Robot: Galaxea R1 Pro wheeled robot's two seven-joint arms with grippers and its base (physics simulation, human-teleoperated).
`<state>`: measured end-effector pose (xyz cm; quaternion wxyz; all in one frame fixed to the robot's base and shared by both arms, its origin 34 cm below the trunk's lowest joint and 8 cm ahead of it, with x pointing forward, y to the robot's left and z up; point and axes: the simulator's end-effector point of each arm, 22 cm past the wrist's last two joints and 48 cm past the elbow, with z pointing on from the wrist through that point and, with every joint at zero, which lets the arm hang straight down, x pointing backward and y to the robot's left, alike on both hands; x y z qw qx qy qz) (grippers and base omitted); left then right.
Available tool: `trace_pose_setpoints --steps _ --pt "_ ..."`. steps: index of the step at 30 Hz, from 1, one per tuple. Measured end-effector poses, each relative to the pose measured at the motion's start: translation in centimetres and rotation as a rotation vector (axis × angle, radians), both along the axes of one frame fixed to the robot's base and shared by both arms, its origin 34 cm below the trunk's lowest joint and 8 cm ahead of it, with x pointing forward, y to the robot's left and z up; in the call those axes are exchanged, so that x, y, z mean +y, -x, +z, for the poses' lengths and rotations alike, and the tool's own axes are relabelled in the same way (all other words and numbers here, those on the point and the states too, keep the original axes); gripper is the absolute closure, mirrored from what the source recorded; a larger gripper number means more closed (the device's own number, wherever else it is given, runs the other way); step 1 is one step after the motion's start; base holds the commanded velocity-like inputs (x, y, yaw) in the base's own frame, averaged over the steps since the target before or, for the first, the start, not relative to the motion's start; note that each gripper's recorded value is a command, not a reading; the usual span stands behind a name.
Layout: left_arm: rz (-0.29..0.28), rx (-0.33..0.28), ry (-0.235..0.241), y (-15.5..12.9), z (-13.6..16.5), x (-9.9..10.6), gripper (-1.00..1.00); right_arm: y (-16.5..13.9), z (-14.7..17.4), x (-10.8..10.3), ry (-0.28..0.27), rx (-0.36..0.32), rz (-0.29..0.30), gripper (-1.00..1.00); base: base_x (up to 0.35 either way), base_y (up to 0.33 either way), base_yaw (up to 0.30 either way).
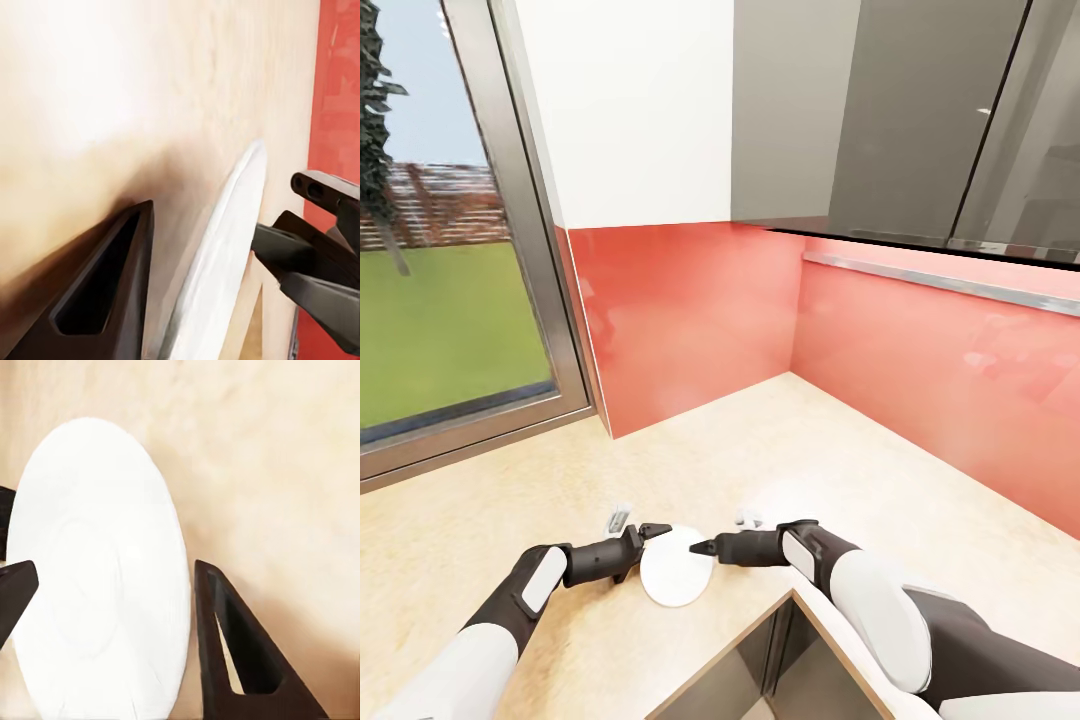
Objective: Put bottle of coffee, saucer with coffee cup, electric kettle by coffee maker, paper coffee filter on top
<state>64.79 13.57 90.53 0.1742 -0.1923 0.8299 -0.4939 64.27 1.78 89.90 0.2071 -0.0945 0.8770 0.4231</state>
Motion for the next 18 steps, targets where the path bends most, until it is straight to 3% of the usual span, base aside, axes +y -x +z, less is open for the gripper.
trace_pose_setpoints --steps 18 --pt "0.001 0.0 0.001 0.0 0.01 -0.01 -1.0 0.31 0.03 0.22 -0.021 0.006 -0.003 -1.0 0.0 0.0 0.0"
